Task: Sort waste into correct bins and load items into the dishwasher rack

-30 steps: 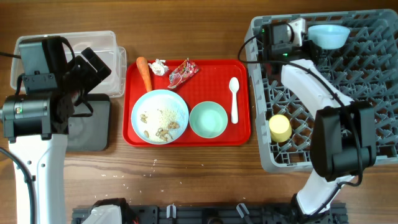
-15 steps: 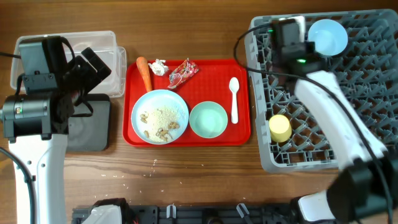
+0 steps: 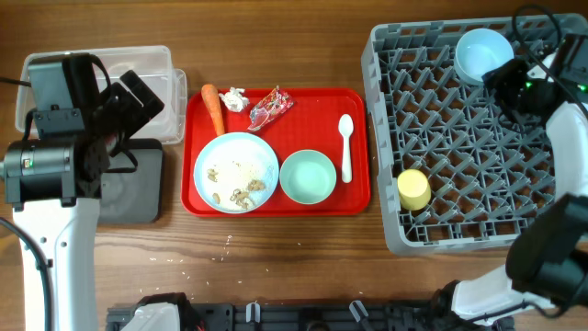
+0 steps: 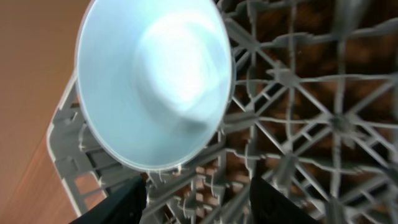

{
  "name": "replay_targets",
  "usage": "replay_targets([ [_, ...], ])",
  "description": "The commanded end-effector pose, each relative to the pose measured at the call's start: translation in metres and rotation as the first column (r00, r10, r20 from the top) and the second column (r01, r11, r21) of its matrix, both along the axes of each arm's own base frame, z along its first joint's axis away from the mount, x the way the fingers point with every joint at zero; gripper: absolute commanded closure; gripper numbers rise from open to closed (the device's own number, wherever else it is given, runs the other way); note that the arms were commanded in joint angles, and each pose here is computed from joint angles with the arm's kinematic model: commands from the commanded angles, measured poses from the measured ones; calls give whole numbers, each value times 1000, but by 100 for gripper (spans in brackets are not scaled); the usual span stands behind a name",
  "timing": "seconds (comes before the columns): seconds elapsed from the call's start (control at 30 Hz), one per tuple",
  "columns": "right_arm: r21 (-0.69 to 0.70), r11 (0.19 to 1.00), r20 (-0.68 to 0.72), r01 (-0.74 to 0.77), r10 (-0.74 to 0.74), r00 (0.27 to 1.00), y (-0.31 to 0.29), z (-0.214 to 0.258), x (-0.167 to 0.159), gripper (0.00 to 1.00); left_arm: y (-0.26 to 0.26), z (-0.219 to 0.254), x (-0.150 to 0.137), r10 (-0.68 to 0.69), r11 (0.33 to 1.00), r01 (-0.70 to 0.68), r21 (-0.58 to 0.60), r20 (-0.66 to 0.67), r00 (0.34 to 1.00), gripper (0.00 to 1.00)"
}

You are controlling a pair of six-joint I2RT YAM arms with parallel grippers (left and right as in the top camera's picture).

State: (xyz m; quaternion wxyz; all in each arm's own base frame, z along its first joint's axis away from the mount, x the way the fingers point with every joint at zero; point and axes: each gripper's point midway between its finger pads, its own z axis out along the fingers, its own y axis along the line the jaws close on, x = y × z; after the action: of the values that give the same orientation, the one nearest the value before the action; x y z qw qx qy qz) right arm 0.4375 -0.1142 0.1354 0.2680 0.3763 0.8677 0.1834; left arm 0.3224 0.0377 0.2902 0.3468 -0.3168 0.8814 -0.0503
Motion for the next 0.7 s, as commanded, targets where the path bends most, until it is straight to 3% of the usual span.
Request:
replay_targets([
  [0.0,89,995,-36,32,-29,999,5,-22,8,48,4,3,1,22,1000,-22,2,9,1000,0],
  [0.1,45,996,-65,83,-80,995,-7,-32,7,64,4,3,1,22,1000,-22,3,9,1000,0],
  [0.17,19,994,-68,104,-102,992,-13,-31,6,89,4,3,1,22,1000,-22,3,9,1000,0],
  [0.2,17,994,-64,104,-103,993,-13,-29,6,96,4,3,1,22,1000,-22,3,9,1000,0],
  [0.3,-42,997,-14,72,-72,997,-19,-5,3,96,4,3,1,22,1000,-22,3,9,1000,0],
  [0.43,-221,971,68,92,-79,995,-34,50,-13,96,4,3,1,22,1000,-22,3,9,1000,0],
  [0.57,-370,908,102,198,-173,980,-51,101,-54,96,4,3,1,22,1000,-22,3,9,1000,0],
  [0.67,-458,859,65,228,-224,972,-61,110,-79,96,4,3,1,22,1000,-22,3,9,1000,0],
])
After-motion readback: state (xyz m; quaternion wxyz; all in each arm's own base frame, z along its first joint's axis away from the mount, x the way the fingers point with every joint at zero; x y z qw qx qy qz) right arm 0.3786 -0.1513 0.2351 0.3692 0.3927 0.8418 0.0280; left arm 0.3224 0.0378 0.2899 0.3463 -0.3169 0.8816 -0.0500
